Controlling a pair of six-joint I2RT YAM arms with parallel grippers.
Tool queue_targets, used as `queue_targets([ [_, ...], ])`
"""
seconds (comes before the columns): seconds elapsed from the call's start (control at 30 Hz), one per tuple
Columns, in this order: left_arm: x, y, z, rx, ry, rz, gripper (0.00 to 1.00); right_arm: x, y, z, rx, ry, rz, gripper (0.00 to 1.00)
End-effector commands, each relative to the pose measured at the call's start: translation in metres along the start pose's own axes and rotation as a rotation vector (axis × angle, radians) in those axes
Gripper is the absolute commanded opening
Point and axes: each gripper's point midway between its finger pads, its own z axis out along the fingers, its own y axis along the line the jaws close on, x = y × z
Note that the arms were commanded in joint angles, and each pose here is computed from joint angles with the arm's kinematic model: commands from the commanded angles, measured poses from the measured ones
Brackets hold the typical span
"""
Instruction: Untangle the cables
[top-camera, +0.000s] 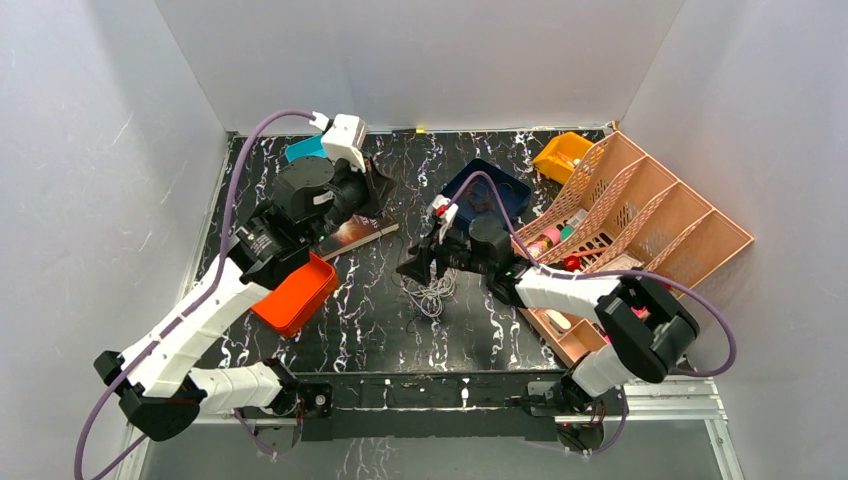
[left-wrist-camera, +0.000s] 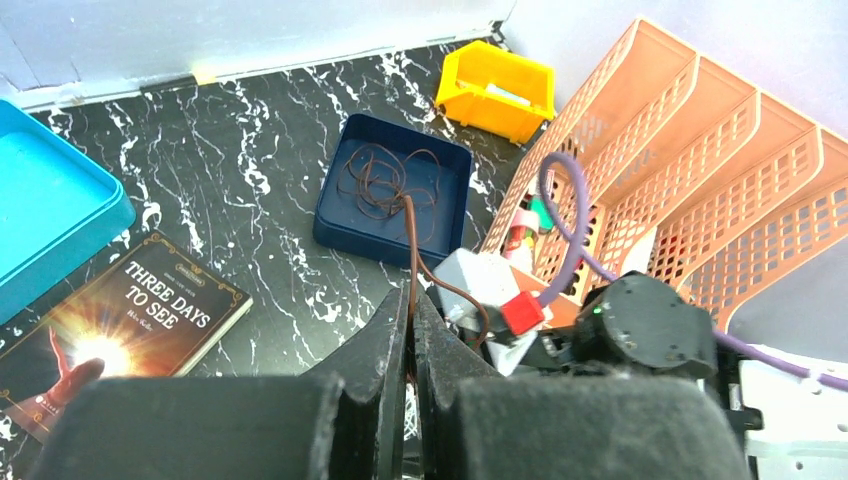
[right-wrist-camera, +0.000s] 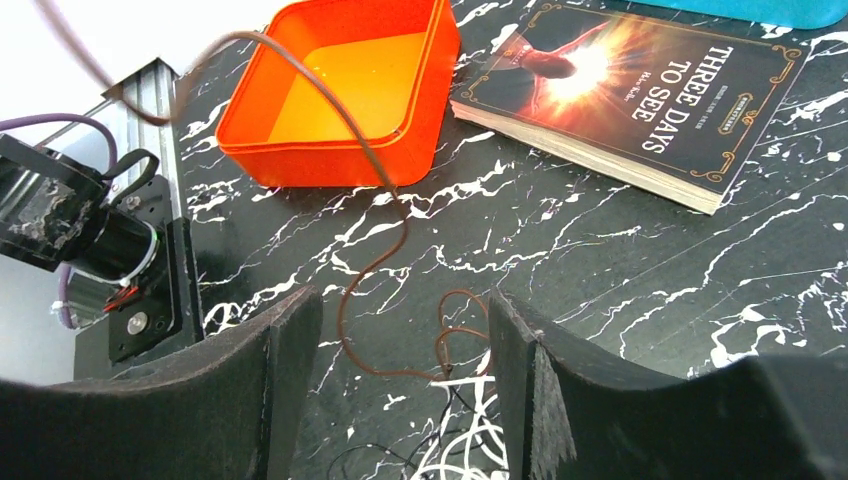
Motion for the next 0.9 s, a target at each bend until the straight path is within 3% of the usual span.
queue_targets([
  [0.0, -0.033, -0.009, -0.012, 0.037, -0.068, 0.003, 0.00, -0.035, 0.008, 0.016, -0.063, -0.118, -0.039, 0.70],
  [0.5, -0.134, -0.039, -0.028, 0.102, -0.254, 0.084, 0.00, 0.041, -0.004, 0.042, -0.079, 0.010, 0.087, 0.52],
  [0.87, -0.223, -0.046, -0.060, 0.074, -0.480, 0.160, 0.00, 0.091, -0.006, 0.038, -0.056, 0.100, 0.130, 0.50],
])
